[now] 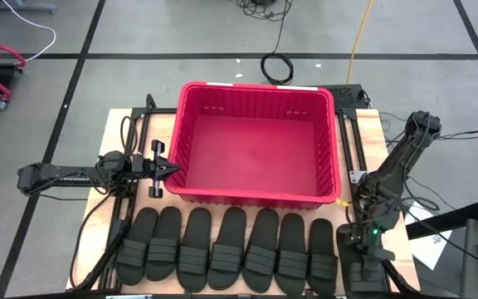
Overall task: Pick and place slides into bin
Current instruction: Put the black slide into the red bin
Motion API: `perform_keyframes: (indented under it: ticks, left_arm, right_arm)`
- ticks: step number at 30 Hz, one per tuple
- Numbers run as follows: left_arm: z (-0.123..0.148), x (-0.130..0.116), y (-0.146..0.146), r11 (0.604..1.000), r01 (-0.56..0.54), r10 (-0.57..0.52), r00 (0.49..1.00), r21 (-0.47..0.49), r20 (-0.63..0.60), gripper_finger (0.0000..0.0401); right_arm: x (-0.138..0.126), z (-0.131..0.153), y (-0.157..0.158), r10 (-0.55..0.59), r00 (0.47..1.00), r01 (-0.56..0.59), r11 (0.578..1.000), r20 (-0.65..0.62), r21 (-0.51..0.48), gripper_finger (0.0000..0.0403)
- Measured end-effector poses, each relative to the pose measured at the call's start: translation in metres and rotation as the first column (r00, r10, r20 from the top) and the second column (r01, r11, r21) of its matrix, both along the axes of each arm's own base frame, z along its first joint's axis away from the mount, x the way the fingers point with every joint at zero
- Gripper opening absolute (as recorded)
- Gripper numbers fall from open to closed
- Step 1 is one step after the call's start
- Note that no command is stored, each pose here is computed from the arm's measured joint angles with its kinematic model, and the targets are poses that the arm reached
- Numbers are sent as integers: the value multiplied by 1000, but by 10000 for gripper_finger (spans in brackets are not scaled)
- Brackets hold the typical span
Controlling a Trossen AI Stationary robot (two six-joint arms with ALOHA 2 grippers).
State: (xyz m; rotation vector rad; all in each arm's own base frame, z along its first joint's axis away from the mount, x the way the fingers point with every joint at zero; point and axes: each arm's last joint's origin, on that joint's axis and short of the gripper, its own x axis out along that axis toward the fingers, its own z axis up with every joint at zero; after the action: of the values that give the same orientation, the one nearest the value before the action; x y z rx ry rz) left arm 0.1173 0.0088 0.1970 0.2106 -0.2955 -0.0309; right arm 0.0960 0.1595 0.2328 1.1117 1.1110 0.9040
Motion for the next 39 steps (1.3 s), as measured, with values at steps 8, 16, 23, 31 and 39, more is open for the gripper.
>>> perform_keyframes:
  ticks: [8,16,23,31,39]
  left_arm:
    - [0,0,0,1000,-8,8,1000,-7,-8,21]
    - [-1,0,1,1000,-16,15,1000,-9,-11,21]
    - [-1,0,1,1000,-16,16,1000,-9,-11,21]
    - [-1,0,1,1000,-16,16,1000,-9,-12,21]
    - [-1,0,1,1000,-15,15,1000,-19,-14,21]
  right_arm:
    - [22,40,-9,-50,990,72,982,128,-173,1]
    - [34,80,-26,3,991,39,950,135,-309,1]
    - [48,116,-42,27,988,37,918,155,-394,1]
    - [58,162,-71,0,966,120,885,257,-450,1]
    - [65,199,-112,-49,928,273,765,369,-584,4]
